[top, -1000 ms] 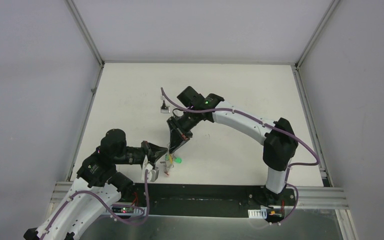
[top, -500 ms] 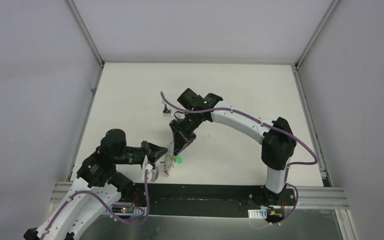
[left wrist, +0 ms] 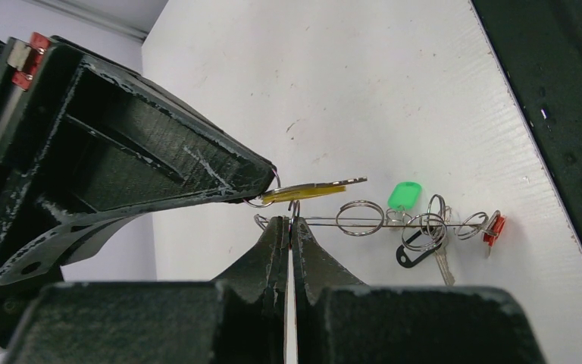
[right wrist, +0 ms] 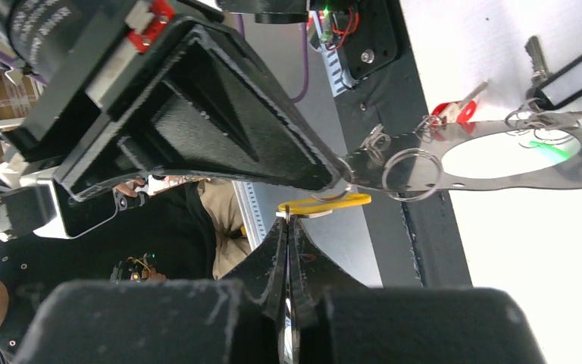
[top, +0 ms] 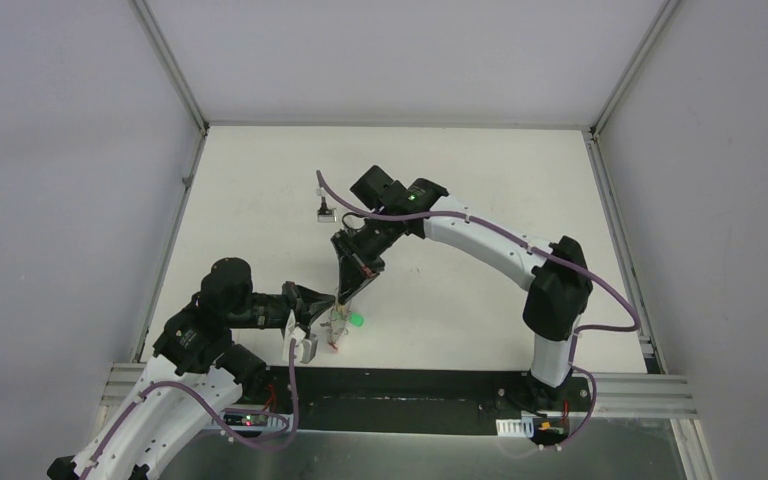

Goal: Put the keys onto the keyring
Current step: Insert the key onto the keyring.

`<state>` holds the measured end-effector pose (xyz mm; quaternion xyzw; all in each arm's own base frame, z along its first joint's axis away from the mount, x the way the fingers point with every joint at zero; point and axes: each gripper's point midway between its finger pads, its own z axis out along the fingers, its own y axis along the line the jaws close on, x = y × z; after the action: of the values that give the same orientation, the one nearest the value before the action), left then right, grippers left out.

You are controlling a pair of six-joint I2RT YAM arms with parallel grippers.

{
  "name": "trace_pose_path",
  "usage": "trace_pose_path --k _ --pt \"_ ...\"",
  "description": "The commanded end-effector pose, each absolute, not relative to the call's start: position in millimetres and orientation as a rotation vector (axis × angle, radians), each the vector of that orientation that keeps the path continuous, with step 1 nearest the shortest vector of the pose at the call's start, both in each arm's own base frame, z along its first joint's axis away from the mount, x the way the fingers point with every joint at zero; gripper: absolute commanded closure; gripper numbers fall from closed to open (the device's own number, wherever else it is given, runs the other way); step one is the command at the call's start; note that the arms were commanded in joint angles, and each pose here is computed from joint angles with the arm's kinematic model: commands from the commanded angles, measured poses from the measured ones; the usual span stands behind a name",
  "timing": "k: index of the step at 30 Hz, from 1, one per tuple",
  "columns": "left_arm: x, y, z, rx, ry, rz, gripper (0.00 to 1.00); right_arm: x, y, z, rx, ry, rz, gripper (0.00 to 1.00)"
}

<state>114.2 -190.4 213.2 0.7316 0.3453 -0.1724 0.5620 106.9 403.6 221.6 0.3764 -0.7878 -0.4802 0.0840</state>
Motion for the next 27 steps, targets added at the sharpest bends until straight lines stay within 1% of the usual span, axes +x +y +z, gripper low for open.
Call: trace_pose_path --k 1,11,27 --pt "110.4 -196.8 243.0 1.704 0.676 -0.373 1.00 99.4 413.8 249.1 1.220 -2.268 -1.549 1.00" --pt "110.4 -196.7 243.3 1.703 0.678 -0.373 1.00 103.1 414.7 230.4 1.185 -2.335 -1.449 1.00" --pt "109.0 -196.2 243.3 1.699 0.676 -0.374 1.00 107.0 416.0 227.0 1.100 -2.391 -1.382 1.00"
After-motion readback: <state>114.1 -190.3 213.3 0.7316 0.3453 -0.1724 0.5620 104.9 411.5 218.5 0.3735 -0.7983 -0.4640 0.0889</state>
